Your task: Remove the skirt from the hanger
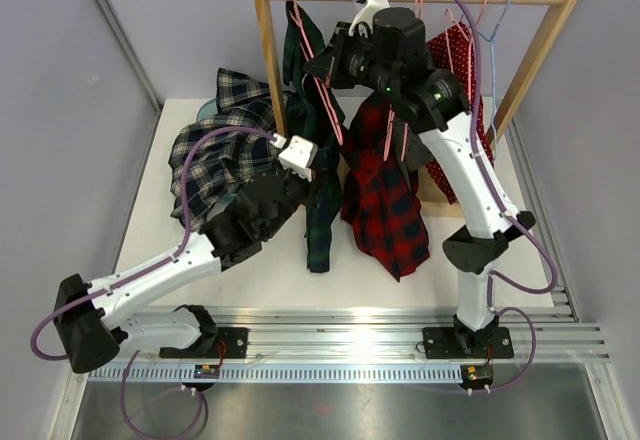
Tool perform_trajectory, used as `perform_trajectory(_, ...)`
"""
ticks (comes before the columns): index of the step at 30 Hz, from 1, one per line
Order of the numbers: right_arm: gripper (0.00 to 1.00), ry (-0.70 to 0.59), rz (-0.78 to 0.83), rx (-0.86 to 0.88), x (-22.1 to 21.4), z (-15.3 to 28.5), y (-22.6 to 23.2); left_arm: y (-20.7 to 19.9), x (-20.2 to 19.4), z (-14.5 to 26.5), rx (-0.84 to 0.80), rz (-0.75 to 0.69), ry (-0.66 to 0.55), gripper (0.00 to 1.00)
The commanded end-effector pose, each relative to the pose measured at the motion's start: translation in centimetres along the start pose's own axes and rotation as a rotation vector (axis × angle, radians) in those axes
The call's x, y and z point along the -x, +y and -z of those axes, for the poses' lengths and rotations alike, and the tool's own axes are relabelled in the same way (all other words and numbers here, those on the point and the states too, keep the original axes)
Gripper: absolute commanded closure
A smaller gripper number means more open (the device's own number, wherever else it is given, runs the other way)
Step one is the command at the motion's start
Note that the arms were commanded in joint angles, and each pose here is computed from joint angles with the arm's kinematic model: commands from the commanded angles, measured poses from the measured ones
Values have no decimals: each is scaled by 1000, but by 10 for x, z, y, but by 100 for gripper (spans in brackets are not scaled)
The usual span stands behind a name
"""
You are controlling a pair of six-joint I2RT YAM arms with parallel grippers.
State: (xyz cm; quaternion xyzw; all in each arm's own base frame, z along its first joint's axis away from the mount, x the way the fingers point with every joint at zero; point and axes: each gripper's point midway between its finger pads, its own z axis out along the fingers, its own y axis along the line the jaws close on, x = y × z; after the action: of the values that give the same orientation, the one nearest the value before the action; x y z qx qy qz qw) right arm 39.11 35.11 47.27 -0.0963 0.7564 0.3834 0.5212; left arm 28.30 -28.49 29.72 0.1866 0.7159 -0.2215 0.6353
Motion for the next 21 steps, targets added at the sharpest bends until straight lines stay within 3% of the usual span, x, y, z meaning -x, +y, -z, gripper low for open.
perform_trajectory(1,100,-238,79,79,71,54,37,-4,45,10,-2,49,-134,95)
perform_trajectory(9,100,-198,42,47,58,77,31,-2,39,23,20,47,-123,96)
perform_trajectory(15,100,-180,-25,58,45,143,36,20,30,44,99,39,-104,99)
perform_trajectory(16,100,-195,-35,74,47,170,41,25,40,53,110,42,-129,100)
perform_trajectory(21,100,-185,-64,57,23,222,33,56,86,96,219,32,-173,100)
